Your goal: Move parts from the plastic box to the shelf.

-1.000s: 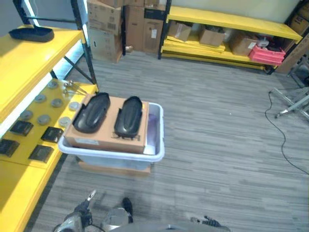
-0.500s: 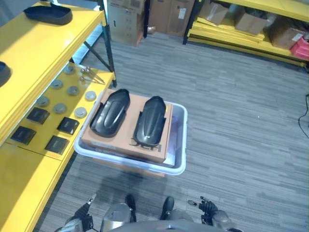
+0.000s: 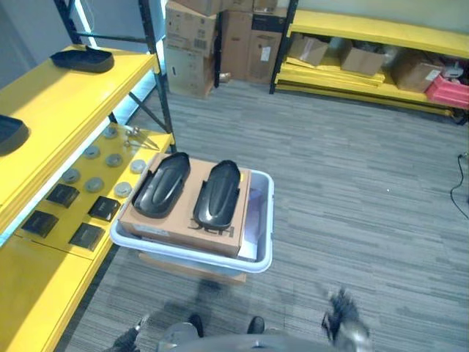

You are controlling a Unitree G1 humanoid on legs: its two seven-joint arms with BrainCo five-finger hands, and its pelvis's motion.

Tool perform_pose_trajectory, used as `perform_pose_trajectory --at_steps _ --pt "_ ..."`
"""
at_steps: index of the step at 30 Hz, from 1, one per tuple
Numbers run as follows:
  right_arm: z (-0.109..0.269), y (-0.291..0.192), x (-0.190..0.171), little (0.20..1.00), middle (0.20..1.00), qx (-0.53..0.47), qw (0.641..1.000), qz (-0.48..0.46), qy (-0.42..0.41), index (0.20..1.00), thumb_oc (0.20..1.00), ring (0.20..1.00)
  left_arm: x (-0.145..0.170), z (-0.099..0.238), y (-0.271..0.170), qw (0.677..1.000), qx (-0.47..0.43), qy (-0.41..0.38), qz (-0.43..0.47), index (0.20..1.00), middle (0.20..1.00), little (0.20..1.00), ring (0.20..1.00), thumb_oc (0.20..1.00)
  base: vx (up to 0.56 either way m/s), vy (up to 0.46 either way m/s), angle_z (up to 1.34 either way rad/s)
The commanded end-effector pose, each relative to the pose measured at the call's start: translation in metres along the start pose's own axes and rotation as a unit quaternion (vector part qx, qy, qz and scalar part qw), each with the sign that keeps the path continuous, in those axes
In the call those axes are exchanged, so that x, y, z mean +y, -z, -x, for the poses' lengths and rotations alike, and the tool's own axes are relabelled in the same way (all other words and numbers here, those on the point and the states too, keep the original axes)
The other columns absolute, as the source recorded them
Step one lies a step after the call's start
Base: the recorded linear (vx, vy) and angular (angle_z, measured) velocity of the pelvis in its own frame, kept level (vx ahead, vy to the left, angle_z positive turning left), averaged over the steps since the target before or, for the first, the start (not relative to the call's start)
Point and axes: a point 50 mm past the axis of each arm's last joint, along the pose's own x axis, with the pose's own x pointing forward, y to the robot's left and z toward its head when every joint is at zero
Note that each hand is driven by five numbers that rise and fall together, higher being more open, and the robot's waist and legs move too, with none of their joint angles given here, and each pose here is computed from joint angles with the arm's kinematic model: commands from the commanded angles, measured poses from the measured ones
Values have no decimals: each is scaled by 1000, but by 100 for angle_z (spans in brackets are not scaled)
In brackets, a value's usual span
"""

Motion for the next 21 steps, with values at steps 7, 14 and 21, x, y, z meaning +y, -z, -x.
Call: perform_pose_trajectory --at_steps 7,14,21 --pt "-22 -114 -58 1000 1000 -235 954 -120 143 1000 1000 1000 12 0 -16 999 -33 -13 4 1000 1000 1000 1000 1000 41 26 3" --pt "-36 -145 8 1000 1000 -196 973 -116 27 1000 1000 1000 16 2 -7 999 -19 -14 -40 1000 1000 1000 1000 1000 28 48 17" --pt "-35 -199 83 1000 1000 -211 972 -89 -44 1000 1000 1000 16 -1 -28 998 -43 7 -55 1000 1000 1000 1000 1000 -120 74 34"
